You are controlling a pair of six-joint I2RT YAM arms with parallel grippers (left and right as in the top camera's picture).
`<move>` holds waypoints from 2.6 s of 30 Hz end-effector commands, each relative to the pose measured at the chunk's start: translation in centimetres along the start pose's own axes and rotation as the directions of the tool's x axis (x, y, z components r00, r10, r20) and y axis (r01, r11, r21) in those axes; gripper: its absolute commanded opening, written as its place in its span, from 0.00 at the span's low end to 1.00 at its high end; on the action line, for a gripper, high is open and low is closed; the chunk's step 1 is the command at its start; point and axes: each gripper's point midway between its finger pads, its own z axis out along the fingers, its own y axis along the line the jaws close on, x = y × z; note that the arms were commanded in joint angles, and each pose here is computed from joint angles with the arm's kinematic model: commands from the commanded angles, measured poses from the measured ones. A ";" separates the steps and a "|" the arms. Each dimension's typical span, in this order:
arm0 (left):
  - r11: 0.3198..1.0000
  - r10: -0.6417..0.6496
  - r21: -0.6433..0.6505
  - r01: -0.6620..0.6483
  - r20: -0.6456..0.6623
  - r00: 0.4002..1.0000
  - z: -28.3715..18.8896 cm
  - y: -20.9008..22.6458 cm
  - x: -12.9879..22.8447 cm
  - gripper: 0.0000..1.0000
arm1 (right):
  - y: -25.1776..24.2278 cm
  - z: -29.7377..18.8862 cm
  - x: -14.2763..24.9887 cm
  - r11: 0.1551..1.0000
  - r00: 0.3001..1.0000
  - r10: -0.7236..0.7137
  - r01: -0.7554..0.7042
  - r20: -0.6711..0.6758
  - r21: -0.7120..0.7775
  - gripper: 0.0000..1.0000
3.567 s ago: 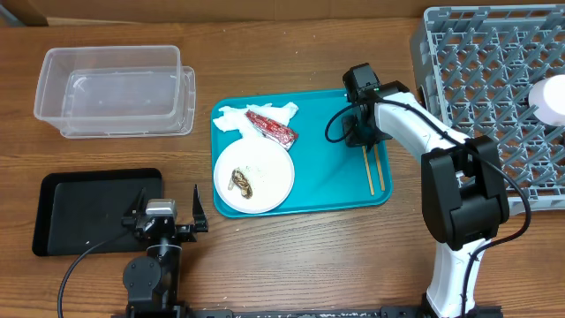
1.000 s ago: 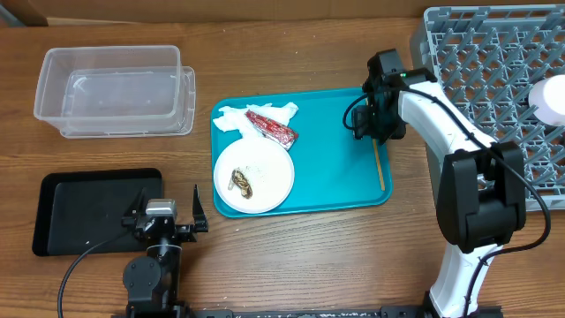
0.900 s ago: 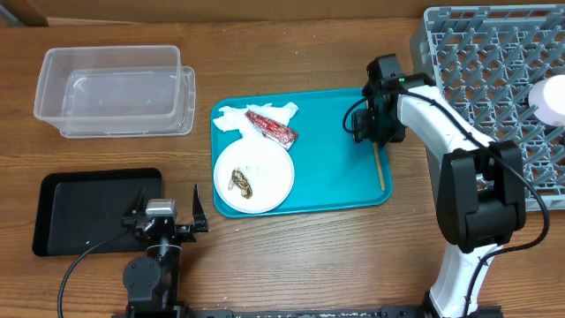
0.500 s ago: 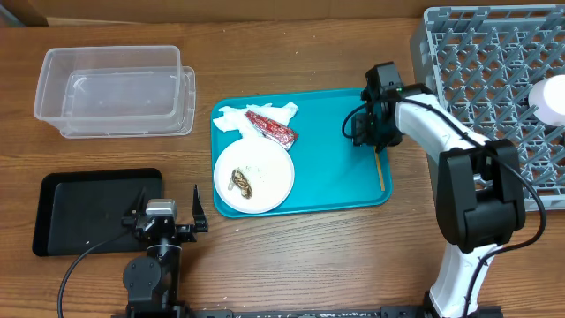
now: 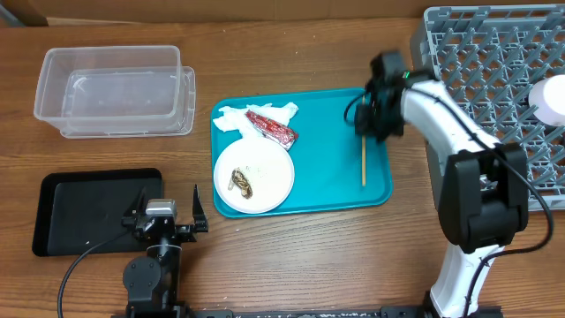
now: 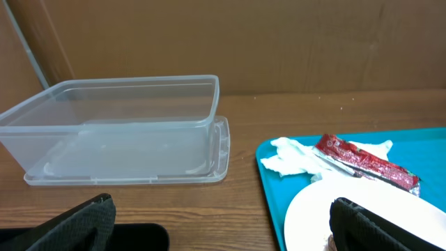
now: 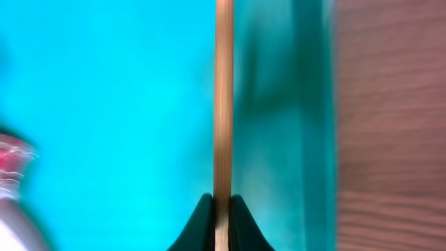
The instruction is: Sort waste into correct bins and load items into the dishwasher
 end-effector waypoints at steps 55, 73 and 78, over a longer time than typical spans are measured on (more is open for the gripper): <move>1.000 0.016 -0.001 -0.016 0.007 1.000 0.0 0.0 0.0 1.00 | -7.3 -23.6 -3.2 0.955 0.961 0.051 0.032 0.272 -0.293 0.60; 1.000 0.016 -0.001 -0.016 0.007 1.000 0.0 0.0 0.0 1.00 | -21.1 -26.3 2.6 0.738 0.751 0.651 -0.590 0.115 -0.327 1.00; 1.000 0.016 -0.001 -0.016 0.007 1.000 0.0 0.0 0.0 1.00 | -21.0 -26.3 2.5 0.742 0.754 0.647 -0.586 0.117 -0.326 1.00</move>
